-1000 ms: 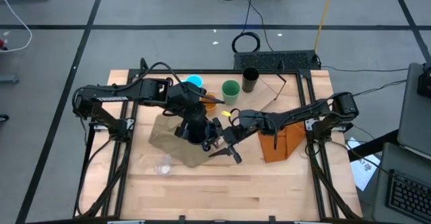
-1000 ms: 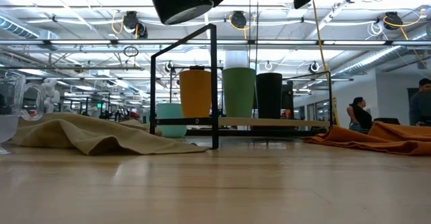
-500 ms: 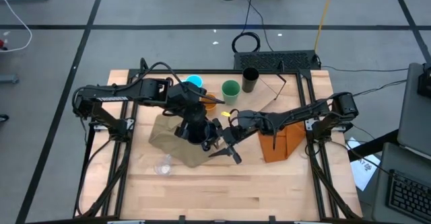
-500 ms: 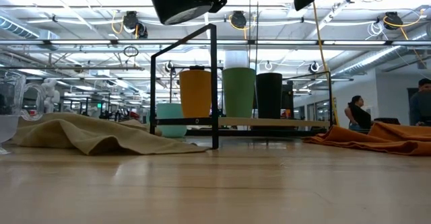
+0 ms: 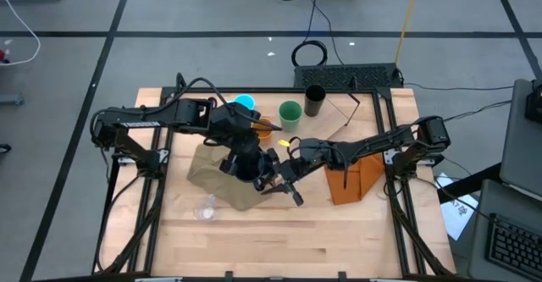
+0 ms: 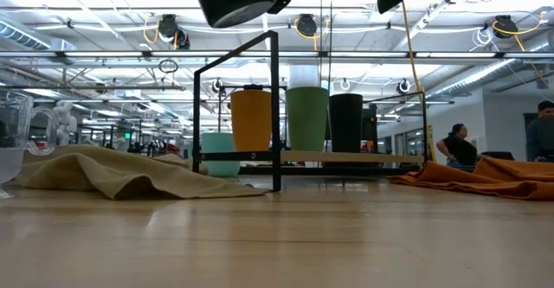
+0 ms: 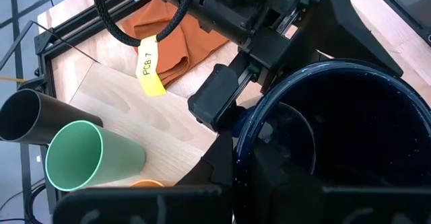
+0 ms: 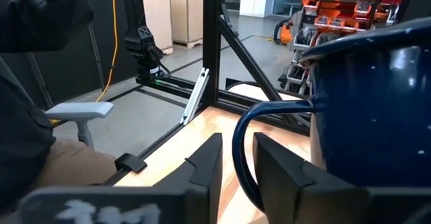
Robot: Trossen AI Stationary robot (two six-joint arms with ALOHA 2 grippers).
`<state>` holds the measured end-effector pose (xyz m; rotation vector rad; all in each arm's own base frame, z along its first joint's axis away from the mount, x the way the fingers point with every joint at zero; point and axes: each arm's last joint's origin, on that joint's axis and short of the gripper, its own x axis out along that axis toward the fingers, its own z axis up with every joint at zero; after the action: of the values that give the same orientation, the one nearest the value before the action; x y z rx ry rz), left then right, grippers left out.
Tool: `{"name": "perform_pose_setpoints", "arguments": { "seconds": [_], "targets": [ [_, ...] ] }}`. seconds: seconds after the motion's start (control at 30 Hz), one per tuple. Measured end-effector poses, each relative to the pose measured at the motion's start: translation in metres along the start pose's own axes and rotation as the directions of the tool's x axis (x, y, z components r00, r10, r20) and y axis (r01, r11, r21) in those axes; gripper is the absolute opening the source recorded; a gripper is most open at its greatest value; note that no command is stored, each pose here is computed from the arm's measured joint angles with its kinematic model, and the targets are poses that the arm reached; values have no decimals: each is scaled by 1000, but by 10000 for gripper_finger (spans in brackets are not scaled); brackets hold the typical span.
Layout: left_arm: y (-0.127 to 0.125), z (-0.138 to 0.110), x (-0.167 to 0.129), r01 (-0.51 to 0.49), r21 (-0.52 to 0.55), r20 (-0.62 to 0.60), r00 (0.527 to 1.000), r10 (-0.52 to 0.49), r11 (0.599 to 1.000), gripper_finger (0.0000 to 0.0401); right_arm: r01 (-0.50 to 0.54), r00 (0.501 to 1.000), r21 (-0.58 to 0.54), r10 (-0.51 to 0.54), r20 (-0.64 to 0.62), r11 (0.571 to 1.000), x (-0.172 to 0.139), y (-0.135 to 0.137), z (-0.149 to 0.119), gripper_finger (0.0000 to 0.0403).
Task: Stack small to large cups/mugs on shelf
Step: Put the dark blue mug on the shelf
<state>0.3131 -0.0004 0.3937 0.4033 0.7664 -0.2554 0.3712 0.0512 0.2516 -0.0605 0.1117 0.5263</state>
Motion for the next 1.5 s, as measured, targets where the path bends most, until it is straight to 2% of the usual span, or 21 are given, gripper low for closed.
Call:
{"name": "perform_pose_setpoints", "arguments": {
  "seconds": [0.33, 0.77, 0.93, 1.07, 1.5],
  "targets": [
    [0, 0, 0, -1, 6, 5, 1000, 1, 1000, 15, 0, 1000, -12, 0, 2, 1000, 0, 0, 0, 9],
    [0, 1, 0, 0, 8, 7, 1000, 0, 1000, 16, 36, 999, 6, -36, 5, 999, 0, 0, 1, 2],
    [3, 4, 0, -39, -30, 36, 999, 41, 999, 50, 64, 998, 6, -64, 15, 998, 0, -2, 2, 1],
    [4, 4, 0, -59, -34, 37, 998, 60, 998, 60, 65, 998, 3, -65, 19, 998, -1, -2, 3, 1],
    [3, 5, -6, -58, -28, 55, 997, 59, 998, 45, 50, 998, -16, -50, 24, 999, -2, -1, 6, 0]
  ]
}}
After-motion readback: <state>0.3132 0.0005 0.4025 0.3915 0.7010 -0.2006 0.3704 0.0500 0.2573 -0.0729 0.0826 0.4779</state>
